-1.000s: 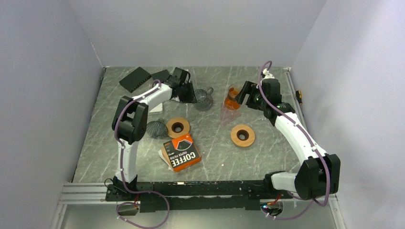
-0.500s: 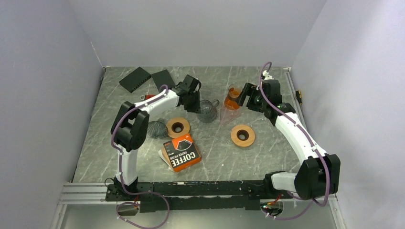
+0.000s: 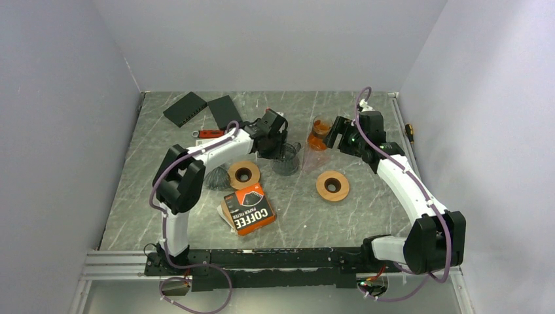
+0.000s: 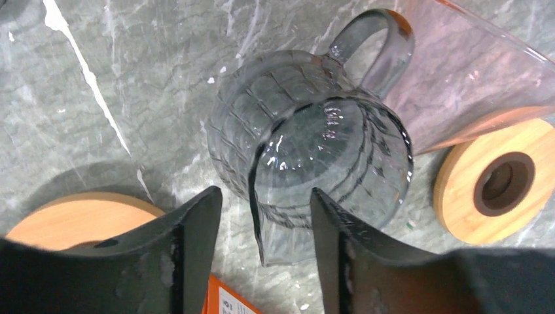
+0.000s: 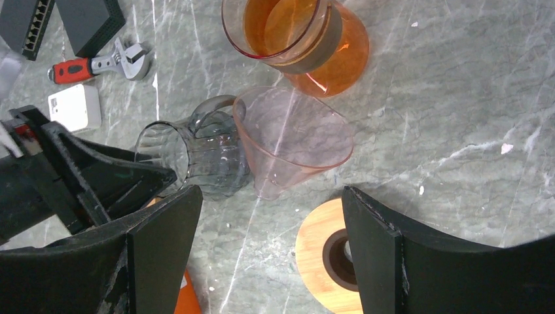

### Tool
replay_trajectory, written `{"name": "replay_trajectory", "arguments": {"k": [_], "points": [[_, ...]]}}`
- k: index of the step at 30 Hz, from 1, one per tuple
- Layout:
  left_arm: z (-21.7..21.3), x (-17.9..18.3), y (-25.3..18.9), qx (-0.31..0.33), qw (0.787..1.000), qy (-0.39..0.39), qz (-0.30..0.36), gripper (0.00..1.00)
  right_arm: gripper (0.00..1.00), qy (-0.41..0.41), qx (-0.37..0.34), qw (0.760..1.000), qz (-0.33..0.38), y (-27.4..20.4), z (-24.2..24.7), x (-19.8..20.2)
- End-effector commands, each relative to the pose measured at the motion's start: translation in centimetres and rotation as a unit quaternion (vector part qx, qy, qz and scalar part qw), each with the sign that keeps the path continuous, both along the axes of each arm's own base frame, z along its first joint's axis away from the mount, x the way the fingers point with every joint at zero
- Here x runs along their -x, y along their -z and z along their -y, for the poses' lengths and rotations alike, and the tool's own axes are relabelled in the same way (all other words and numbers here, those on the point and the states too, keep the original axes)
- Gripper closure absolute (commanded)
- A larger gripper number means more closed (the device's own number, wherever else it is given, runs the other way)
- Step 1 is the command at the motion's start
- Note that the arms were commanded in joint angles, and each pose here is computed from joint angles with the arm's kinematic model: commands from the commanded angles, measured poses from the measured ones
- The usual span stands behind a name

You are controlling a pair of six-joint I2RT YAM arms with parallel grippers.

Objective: Place the coffee filter in the dripper

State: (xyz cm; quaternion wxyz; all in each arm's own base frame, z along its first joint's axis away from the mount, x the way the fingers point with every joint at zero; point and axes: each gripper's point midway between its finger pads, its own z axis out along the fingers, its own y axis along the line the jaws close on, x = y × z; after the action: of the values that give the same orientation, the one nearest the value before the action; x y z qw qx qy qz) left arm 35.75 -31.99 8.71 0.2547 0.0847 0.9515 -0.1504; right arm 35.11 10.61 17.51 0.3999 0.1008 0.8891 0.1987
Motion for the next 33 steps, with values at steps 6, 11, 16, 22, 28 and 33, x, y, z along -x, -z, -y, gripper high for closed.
{"name": "replay_trajectory", "arguments": {"k": [6,11,16,22,28,33], "points": [[-1.8,0.1,-8.8,0.051,0.989,-0.01,0.137,0.22,0.17,0.002,0.011,1.0,0.023,-1.3,0.6,0.2],[-4.5,0.8,-10.7,0.049,0.98,-0.033,0.192,0.14,0.17,0.001,0.009,1.0,0.025,-1.2,0.5,0.5],[-8.1,1.7,-11.1,0.018,0.971,-0.071,0.226,0.04,0.17,0.002,0.006,1.0,0.021,-0.9,0.5,0.5],[-11.4,2.8,-8.1,-0.048,0.972,-0.102,0.207,0.0,0.17,0.004,0.007,1.0,0.023,-0.7,0.6,0.3],[-12.0,2.7,-5.3,-0.087,0.974,-0.11,0.175,0.0,0.17,0.0,0.004,1.0,0.027,-0.9,0.4,0.2],[-12.4,1.6,-2.6,-0.126,0.976,-0.114,0.135,0.01,0.17,-0.003,0.002,1.0,0.026,-1.0,0.3,0.3]]}}
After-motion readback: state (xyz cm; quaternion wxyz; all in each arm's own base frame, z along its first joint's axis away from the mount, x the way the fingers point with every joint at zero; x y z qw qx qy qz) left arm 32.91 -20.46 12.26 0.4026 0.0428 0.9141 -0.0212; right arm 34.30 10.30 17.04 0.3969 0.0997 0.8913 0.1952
